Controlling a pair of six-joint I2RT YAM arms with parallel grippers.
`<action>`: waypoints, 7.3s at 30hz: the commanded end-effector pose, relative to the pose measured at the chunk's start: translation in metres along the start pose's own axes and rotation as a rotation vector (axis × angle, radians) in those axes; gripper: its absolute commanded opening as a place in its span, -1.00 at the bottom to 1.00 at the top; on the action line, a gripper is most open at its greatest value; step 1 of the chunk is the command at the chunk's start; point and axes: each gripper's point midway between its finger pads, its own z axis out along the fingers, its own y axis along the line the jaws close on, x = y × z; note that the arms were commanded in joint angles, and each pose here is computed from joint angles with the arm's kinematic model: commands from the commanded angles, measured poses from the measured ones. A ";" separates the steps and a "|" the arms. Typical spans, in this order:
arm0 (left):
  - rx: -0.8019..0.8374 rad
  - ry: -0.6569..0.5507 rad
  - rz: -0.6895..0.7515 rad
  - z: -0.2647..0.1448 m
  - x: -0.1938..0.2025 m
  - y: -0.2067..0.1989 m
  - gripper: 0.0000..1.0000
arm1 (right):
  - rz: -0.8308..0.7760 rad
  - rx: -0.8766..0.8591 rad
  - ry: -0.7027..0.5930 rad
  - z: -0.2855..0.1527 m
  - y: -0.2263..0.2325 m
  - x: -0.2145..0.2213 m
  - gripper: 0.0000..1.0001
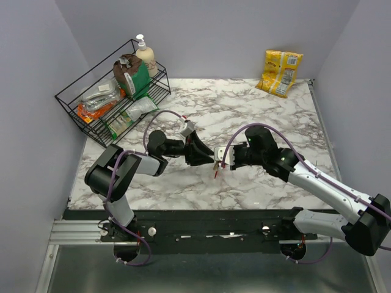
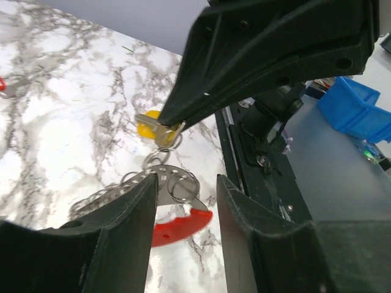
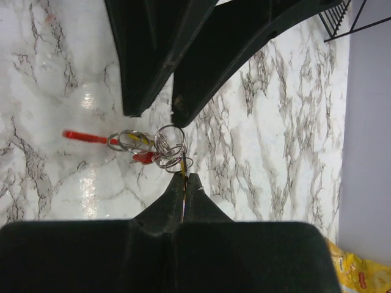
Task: Remove the keys from the keyring
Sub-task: Remove the key from the keyring.
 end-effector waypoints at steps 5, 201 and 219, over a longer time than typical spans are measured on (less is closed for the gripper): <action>0.042 -0.181 0.399 -0.008 -0.071 -0.022 0.14 | -0.002 -0.051 -0.054 -0.003 0.005 -0.012 -0.99; -0.048 -0.226 0.401 -0.002 -0.060 -0.014 -1.00 | 0.191 -0.042 -0.141 -0.019 -0.012 -0.039 -0.99; -0.186 -0.314 0.459 -0.026 -0.091 -0.004 -1.00 | 0.234 -0.246 -0.120 0.016 0.026 -0.041 -0.99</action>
